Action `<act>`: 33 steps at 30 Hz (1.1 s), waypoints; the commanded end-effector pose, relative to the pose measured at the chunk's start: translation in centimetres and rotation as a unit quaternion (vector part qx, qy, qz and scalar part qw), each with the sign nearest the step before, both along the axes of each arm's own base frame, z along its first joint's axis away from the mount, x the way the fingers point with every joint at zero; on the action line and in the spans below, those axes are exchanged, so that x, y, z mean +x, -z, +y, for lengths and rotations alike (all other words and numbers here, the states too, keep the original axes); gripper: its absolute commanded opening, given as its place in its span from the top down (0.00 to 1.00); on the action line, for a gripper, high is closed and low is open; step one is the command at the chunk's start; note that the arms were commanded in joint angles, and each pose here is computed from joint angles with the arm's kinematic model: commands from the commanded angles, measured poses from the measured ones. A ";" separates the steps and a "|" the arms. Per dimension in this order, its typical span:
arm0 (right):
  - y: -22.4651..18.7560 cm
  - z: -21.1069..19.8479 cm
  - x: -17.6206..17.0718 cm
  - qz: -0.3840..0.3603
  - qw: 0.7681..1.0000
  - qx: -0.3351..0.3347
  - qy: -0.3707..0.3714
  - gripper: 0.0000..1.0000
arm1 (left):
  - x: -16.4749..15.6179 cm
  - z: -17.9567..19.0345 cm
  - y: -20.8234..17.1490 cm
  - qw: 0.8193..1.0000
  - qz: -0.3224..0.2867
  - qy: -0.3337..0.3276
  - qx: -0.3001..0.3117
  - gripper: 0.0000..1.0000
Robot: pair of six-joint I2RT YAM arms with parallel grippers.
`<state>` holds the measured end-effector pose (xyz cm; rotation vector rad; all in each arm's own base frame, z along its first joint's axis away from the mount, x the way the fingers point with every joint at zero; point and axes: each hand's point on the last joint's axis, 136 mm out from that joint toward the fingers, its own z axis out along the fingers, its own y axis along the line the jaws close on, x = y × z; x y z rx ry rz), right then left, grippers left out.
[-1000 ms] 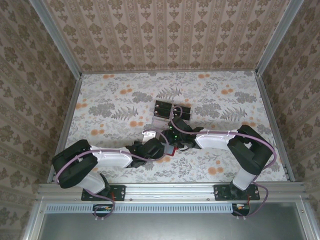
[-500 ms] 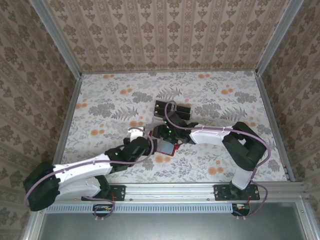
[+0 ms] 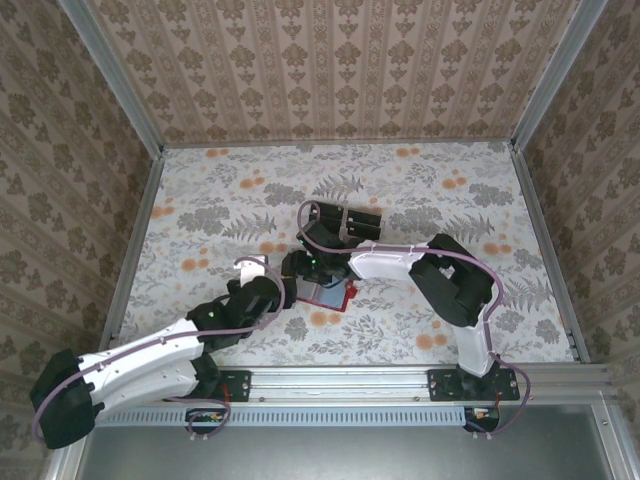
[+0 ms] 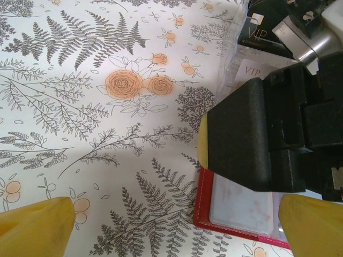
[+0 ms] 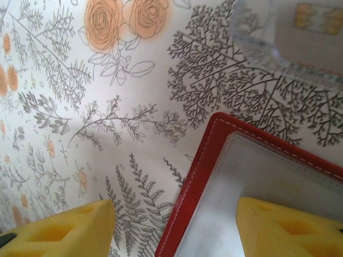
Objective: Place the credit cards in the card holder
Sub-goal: Flip over the card slot on the card holder.
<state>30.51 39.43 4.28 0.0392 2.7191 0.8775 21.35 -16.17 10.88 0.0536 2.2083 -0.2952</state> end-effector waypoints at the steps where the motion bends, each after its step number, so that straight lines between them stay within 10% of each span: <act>1: 2.3 -0.6 -2.2 0.028 0.998 -0.044 -0.043 0.37 | -0.2 1.0 0.5 1.000 0.005 -0.015 0.008 0.00; 12: 2.6 -0.9 -5.6 0.042 0.991 -0.052 -0.115 0.38 | -0.2 0.6 0.8 1.000 0.013 -0.011 0.003 0.00; 24: -12.7 1.0 -0.1 -0.125 0.980 0.065 -0.142 0.36 | 0.7 1.3 -0.2 0.999 0.033 -0.029 -0.001 0.00; 33: -13.4 -9.0 4.4 -0.171 0.972 -0.105 -0.117 0.38 | 2.3 4.5 -2.1 0.997 0.049 -0.063 -0.015 0.00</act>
